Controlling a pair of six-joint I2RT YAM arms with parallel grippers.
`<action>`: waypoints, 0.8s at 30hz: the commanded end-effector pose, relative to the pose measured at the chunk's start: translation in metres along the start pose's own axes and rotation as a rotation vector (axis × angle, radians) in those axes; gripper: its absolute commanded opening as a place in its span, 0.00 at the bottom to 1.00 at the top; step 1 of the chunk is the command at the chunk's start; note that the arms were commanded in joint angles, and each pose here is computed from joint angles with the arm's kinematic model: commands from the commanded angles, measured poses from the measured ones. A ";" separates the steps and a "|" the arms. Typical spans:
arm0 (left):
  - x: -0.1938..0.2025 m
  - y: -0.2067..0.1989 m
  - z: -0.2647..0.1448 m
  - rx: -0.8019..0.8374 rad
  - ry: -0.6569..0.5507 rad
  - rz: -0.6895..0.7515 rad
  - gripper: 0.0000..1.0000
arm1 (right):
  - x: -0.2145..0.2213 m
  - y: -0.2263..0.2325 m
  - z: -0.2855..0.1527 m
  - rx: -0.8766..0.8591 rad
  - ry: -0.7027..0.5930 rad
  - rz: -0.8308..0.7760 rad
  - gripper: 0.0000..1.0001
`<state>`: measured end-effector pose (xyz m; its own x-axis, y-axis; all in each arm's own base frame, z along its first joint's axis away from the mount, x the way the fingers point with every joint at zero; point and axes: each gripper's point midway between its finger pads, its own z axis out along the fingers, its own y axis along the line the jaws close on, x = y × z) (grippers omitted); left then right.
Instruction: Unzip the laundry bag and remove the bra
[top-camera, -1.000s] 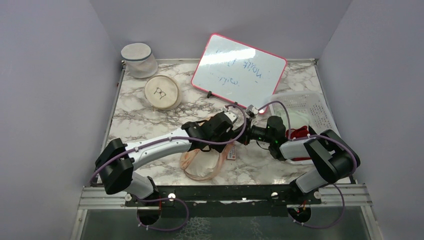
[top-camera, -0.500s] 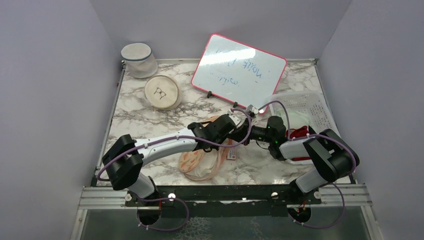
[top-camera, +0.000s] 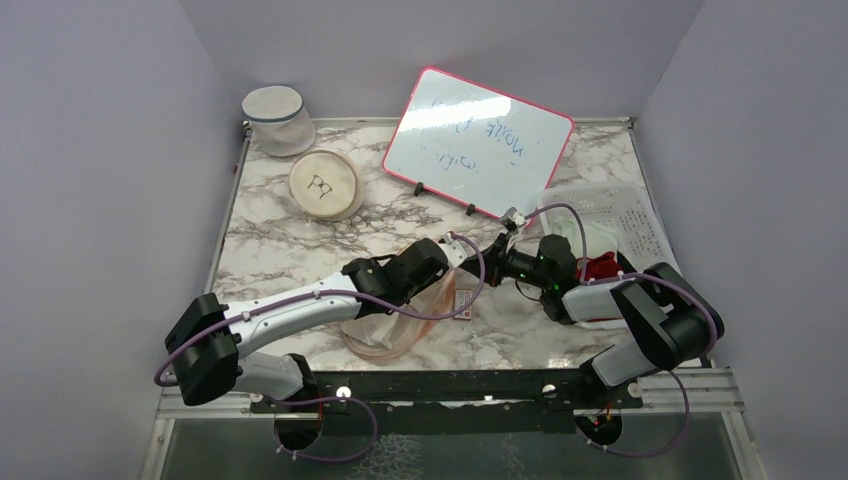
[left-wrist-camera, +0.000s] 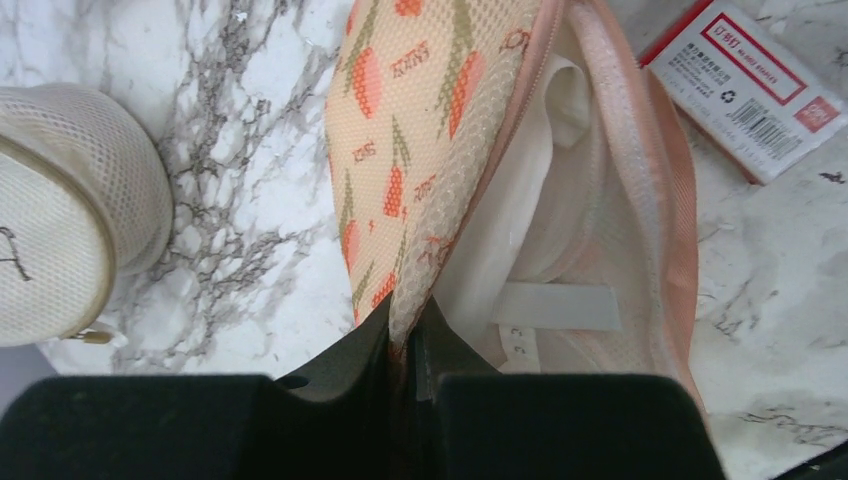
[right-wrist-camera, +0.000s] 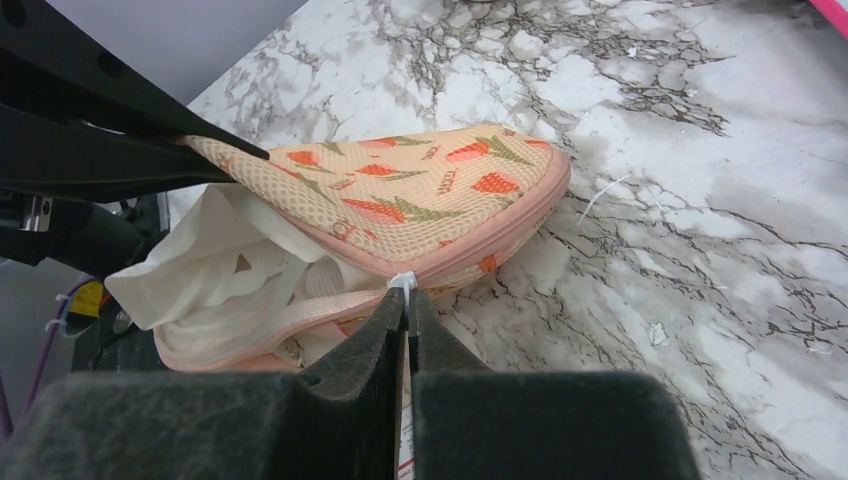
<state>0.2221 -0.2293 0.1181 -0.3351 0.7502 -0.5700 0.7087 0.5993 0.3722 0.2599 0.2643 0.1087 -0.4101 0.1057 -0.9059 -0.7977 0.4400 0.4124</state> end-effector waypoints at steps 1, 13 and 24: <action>0.004 0.030 -0.009 -0.132 0.003 0.122 0.00 | 0.002 -0.013 0.000 0.055 -0.007 0.015 0.01; 0.003 -0.030 -0.006 0.153 0.005 -0.095 0.33 | -0.005 0.014 -0.001 -0.105 0.003 -0.065 0.01; -0.044 -0.047 -0.023 0.279 -0.142 -0.280 0.59 | -0.005 0.039 0.000 -0.246 0.009 -0.064 0.01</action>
<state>0.1853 -0.2559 0.1091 -0.4706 0.6259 -0.6219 0.7537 0.6516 0.0855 0.2374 0.2724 0.1128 -0.4028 0.0649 -0.9130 -0.8654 0.2979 0.4030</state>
